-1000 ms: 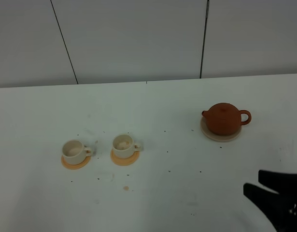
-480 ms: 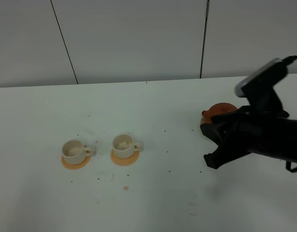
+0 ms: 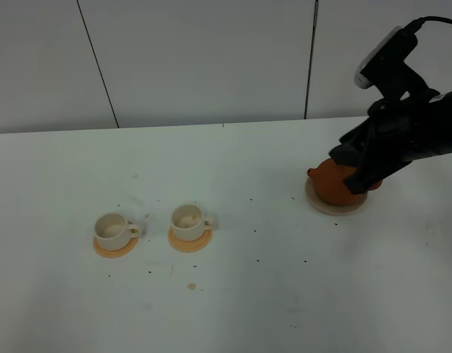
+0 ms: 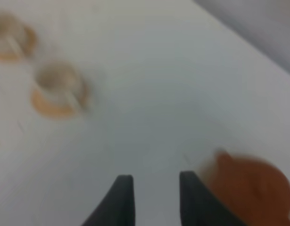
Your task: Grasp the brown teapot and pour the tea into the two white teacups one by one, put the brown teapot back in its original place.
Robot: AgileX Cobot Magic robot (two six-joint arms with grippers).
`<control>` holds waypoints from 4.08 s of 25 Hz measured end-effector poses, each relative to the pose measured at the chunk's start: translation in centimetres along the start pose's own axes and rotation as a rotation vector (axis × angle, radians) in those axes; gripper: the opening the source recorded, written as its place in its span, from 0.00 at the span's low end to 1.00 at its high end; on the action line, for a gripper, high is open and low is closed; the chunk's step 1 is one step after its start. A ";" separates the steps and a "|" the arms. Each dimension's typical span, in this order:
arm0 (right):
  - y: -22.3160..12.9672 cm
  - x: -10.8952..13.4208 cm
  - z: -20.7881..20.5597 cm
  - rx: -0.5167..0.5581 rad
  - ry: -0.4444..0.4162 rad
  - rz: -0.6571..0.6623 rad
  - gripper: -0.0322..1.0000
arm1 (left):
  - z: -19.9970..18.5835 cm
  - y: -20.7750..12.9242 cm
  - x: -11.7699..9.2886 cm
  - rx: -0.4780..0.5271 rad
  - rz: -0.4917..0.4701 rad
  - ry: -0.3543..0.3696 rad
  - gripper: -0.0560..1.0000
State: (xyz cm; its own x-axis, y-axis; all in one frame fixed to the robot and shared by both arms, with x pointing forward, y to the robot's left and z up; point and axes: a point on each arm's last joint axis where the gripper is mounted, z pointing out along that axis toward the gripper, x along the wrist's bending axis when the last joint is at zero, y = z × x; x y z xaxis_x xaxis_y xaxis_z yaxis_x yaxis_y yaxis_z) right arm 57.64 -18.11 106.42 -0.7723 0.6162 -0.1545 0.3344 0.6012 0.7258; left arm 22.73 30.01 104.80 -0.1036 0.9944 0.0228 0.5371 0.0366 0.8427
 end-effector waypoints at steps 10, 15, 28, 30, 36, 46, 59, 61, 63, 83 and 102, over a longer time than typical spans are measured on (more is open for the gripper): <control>-1.5 -1.8 -0.9 0.165 -0.078 -0.138 0.26 | 0.0 0.0 0.0 0.000 0.000 0.000 0.16; -1.0 -2.2 -0.8 0.120 -0.114 -0.202 0.26 | 0.0 0.0 0.0 0.000 0.000 0.000 0.17; -1.7 -2.2 0.2 0.164 -0.074 -0.242 0.26 | 0.0 0.0 0.0 0.000 0.000 0.000 0.19; -1.7 -2.0 0.2 0.161 -0.050 -0.210 0.26 | 0.0 0.0 0.0 0.000 0.000 0.000 0.19; -1.5 -1.6 0.3 0.133 -0.021 -0.120 0.26 | 0.0 0.0 0.0 0.000 0.000 0.000 0.19; -0.1 -1.4 0.3 -0.012 0.008 0.344 0.26 | 0.0 0.0 0.0 0.000 0.000 0.000 0.20; -1.8 -3.2 2.7 -0.017 -0.015 0.152 0.26 | 0.0 0.0 0.0 0.000 0.000 0.000 0.21; -3.0 -3.6 3.4 0.019 0.026 0.033 0.26 | 0.0 0.0 0.0 0.000 0.000 0.000 0.21; -3.9 -4.1 3.5 0.037 0.048 -0.057 0.26 | 0.0 0.0 0.0 0.000 0.000 0.000 0.22; -8.2 -11.4 1.5 0.200 -0.184 -0.371 0.26 | 0.0 0.0 0.0 0.000 -0.004 0.000 0.23; -8.4 -10.9 1.5 0.224 -0.105 -0.332 0.26 | 0.0 0.0 0.0 -0.001 -0.007 0.000 0.25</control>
State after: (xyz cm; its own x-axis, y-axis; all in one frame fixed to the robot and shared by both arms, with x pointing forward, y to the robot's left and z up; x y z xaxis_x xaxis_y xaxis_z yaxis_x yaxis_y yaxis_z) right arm 64.00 -29.12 101.02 -0.8027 0.4116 -0.4317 0.1945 0.8648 0.4629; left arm 22.74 30.01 104.81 -0.1074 0.9941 0.0168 0.5355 0.0436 0.8434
